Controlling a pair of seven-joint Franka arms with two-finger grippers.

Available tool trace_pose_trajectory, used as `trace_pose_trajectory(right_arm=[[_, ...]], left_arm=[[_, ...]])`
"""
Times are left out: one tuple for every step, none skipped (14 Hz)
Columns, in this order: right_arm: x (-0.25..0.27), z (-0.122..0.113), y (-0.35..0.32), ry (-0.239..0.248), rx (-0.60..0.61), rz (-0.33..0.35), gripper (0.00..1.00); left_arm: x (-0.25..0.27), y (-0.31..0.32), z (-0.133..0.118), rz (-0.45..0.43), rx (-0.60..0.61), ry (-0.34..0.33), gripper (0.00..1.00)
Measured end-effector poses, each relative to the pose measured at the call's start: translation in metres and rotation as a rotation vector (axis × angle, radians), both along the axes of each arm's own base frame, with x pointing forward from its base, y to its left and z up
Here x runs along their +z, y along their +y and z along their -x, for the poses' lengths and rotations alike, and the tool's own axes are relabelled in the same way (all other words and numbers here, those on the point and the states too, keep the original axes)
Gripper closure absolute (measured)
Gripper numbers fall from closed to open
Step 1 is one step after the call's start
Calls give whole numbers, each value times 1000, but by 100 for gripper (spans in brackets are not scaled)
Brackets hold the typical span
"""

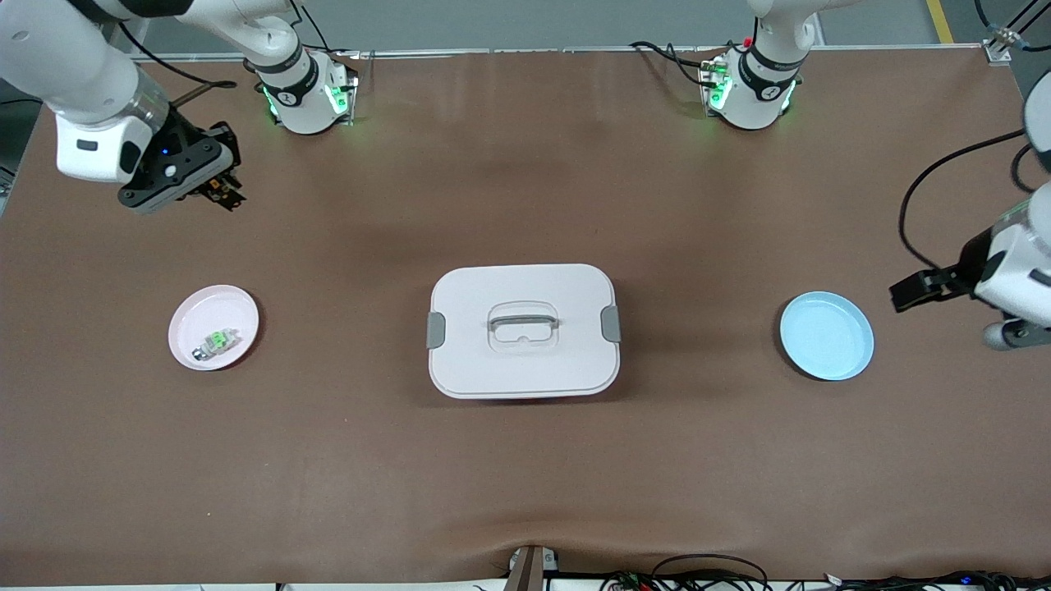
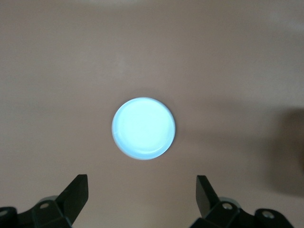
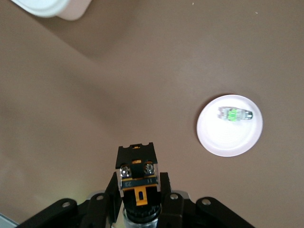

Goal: Transfer orange switch to right arm and place
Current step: 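Carry the switch with the right gripper over the white plate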

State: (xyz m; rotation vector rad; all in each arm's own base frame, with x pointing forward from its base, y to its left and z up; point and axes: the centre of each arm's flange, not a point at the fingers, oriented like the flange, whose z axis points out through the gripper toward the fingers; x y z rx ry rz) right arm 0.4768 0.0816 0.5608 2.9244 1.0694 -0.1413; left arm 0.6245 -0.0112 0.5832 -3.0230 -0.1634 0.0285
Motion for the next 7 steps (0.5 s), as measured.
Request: trace_pose_trajectory(right_arm=[[-3, -2, -5, -11, 40, 22, 64], [-5, -4, -9, -23, 76, 40, 64], [-8, -6, -13, -34, 109, 50, 64], [-12, -9, -19, -42, 140, 55, 64], [-17, -13, -28, -50, 173, 55, 64], [-23, -18, -39, -57, 210, 53, 64], [-31, -25, -53, -63, 250, 51, 64]], left_arm=[[12, 8, 8, 9, -17, 5, 0], [24, 13, 16, 23, -29, 2, 0], [35, 14, 25, 30, -39, -3, 0], [44, 15, 34, 27, -42, -6, 0], [49, 14, 44, 23, -41, -6, 0], [52, 12, 54, 16, -36, -2, 0], [53, 13, 65, 9, -28, 4, 0]])
